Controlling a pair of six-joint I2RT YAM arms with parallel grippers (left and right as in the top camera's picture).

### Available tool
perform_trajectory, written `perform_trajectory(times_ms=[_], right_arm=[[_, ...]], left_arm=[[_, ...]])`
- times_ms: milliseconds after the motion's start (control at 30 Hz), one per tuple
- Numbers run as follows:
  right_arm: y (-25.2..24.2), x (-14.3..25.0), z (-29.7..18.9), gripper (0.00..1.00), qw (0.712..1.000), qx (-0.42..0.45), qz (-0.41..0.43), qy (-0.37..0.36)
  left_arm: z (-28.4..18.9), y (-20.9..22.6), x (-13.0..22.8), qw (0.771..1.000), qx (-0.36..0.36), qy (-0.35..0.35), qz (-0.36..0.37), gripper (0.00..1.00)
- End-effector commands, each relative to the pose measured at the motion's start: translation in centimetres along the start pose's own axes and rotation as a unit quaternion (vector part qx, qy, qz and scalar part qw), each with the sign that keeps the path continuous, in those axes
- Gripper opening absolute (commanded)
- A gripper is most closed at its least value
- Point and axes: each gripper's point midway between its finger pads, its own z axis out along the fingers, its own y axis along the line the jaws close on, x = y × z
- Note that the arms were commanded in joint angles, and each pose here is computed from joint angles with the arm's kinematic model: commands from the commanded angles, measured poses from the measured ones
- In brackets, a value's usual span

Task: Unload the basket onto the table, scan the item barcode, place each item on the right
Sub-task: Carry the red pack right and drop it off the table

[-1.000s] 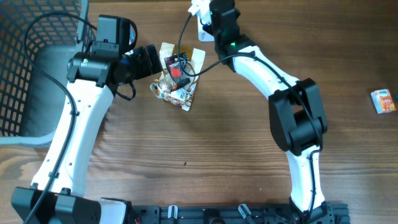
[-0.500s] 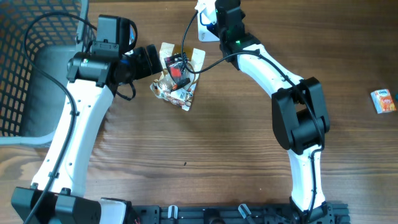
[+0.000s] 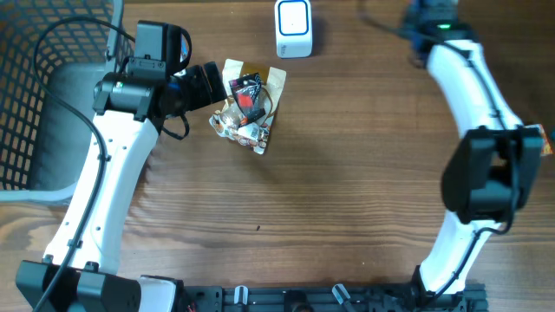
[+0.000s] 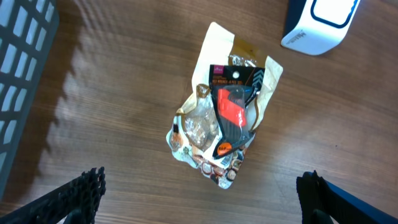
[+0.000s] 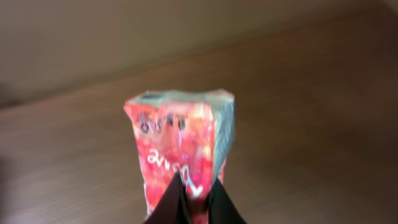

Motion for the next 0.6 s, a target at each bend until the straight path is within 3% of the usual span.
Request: perform_trajectory(times_ms=[0, 100, 233, 367, 433, 500, 567], right_arm=[[-7.8, 2.2, 1.4, 0.05, 0.993, 0.068, 0.077, 0.063], [-15.1, 4.3, 2.0, 0.05, 0.980, 0.124, 0.110, 0.114], [-22.5, 5.5, 2.3, 0.05, 0.962, 0.192, 0.149, 0.122], [-26.5, 7.0, 3.6, 0.15, 0.954, 0.211, 0.181, 0.113], [-26.4, 7.2, 4.3, 0.31, 0.956, 0.194, 0.192, 0.106], [-25.7, 7.3, 4.9, 0.55, 0.960, 0.171, 0.196, 0.104], [-25.1, 7.2, 5.0, 0.69, 0.963, 0.154, 0.196, 0.105]], left_arm=[[0.1, 0.1, -0.2, 1.000, -0.003, -0.002, -0.005, 1.00], [0.1, 0.1, -0.2, 1.000, -0.003, -0.002, -0.005, 1.00], [0.1, 0.1, -0.2, 1.000, -0.003, -0.002, -0.005, 1.00], [0.1, 0.1, -0.2, 1.000, -0.003, -0.002, -0.005, 1.00], [0.1, 0.1, -0.2, 1.000, -0.003, -0.002, -0.005, 1.00], [0.1, 0.1, -0.2, 1.000, -0.003, -0.002, -0.005, 1.00], [0.1, 0.1, -0.2, 1.000, -0.003, -0.002, -0.005, 1.00]])
